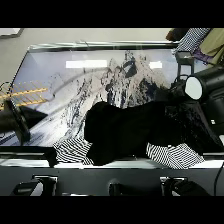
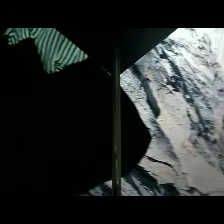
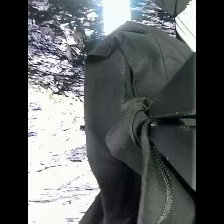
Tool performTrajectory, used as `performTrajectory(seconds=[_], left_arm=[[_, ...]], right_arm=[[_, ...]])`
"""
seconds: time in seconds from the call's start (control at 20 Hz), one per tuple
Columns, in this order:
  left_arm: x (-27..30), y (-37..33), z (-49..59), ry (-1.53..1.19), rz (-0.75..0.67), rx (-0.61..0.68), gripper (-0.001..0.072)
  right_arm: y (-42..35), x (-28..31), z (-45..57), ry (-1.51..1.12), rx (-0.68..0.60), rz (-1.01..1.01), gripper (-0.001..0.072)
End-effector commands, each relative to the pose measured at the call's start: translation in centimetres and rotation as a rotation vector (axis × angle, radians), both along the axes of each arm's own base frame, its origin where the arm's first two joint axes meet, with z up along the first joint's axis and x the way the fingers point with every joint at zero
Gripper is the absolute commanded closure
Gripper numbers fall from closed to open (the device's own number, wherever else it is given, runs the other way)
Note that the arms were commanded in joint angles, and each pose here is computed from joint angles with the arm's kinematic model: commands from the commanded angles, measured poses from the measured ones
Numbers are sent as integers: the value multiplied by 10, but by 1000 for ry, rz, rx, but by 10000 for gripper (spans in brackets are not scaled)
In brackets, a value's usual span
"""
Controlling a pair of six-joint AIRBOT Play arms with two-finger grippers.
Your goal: Fold the clothes and pants, and hang the long-sleeved shirts on hangers.
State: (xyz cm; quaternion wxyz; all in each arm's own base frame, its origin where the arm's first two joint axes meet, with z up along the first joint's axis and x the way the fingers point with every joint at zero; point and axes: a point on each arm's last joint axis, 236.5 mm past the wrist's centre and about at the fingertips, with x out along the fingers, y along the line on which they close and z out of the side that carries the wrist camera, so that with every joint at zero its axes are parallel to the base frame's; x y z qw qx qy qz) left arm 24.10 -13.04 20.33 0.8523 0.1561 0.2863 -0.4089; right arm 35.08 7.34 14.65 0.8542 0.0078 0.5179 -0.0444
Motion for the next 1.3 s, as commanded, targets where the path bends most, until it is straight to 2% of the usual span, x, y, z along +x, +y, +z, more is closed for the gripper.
performTrajectory(seconds=[0.0, 0.3, 1.05, 1.25], left_arm=[[-55, -36, -9, 59, -156, -66, 683], [-77, -54, -10, 86, -243, -121, 682], [-44, -55, -30, 183, -220, -143, 683], [-39, -55, -31, 168, -218, -141, 682]], right_arm=[[1, 10, -6, -10, -3, -16, 676], [5, 21, -13, -18, 2, -18, 677], [25, 4, 7, -39, 130, -5, 677], [23, 3, 10, -49, 124, -5, 677]])
